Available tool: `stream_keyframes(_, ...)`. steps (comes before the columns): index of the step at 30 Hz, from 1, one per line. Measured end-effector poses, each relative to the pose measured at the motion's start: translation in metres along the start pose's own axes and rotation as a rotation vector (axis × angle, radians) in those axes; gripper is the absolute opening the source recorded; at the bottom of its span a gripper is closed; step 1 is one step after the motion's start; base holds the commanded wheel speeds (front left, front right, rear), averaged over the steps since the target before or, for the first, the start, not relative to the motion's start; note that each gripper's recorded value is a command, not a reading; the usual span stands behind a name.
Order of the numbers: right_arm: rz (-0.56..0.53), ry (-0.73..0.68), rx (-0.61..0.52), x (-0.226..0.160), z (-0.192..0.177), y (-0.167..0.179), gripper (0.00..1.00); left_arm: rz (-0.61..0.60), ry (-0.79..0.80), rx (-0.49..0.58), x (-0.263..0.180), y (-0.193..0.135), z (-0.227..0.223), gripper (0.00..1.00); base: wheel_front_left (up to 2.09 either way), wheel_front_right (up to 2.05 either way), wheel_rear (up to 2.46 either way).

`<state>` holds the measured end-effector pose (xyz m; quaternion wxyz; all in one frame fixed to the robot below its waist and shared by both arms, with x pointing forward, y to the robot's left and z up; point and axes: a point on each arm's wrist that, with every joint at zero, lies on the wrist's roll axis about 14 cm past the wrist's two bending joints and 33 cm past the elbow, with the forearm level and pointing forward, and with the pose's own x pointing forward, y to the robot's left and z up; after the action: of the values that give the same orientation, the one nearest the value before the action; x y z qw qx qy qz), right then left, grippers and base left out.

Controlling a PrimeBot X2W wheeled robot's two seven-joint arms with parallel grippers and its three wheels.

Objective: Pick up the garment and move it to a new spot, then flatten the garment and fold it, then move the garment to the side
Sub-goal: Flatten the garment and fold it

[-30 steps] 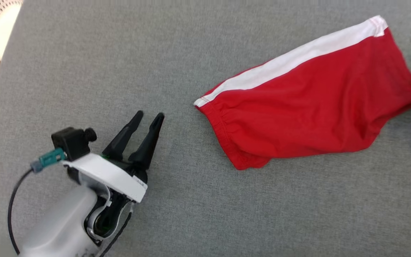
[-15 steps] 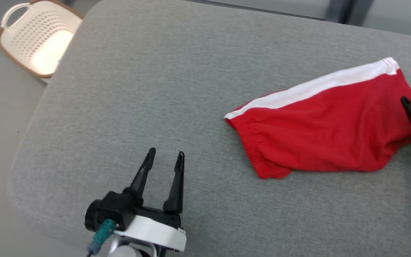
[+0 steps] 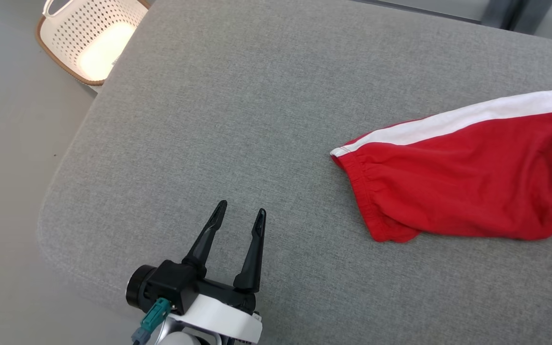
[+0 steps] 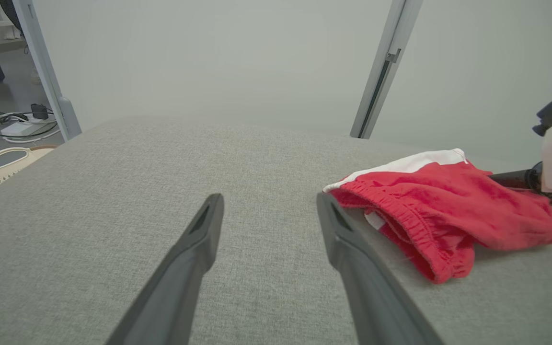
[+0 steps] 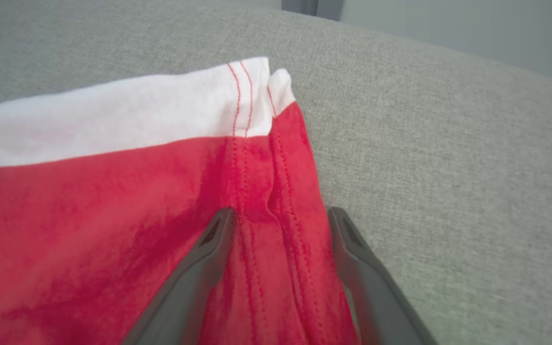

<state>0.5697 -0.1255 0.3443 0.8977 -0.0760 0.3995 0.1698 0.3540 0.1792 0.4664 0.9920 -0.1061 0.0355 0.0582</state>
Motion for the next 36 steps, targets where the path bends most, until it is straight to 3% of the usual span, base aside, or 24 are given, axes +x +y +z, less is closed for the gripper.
stream_keyframes(1,0.002,-0.002,0.003,0.000,0.000,0.001,0.35,-0.004,0.000,0.000,0.001,-0.001,0.000,1.00,0.00,0.00,0.00)
stream_keyframes(2,0.002,-0.008,0.003,-0.001,0.000,0.000,0.00,-0.008,0.000,0.000,0.002,-0.003,0.000,1.00,0.00,0.00,0.00)
stream_keyframes(10,-0.037,-0.073,0.039,-0.020,-0.012,-0.019,0.00,-0.060,0.003,0.009,0.011,-0.017,-0.004,1.00,0.00,0.00,0.00)
stream_keyframes(17,-0.162,-0.078,0.058,-0.061,-0.052,-0.071,0.00,-0.160,-0.002,0.007,0.020,-0.045,-0.006,1.00,0.00,0.00,0.00)
stream_keyframes(23,-0.277,-0.061,-0.055,-0.098,-0.071,-0.115,0.00,-0.233,-0.005,0.001,0.024,-0.067,-0.006,1.00,0.00,0.00,0.00)
stream_keyframes(30,-0.256,-0.162,-0.175,-0.104,-0.027,-0.091,0.00,-0.269,-0.011,0.010,0.019,-0.077,-0.004,1.00,0.00,0.00,0.00)
stream_keyframes(36,-0.181,-0.293,-0.256,-0.106,0.030,-0.039,0.00,-0.263,-0.022,0.012,0.010,-0.074,0.000,1.00,0.00,0.00,0.00)
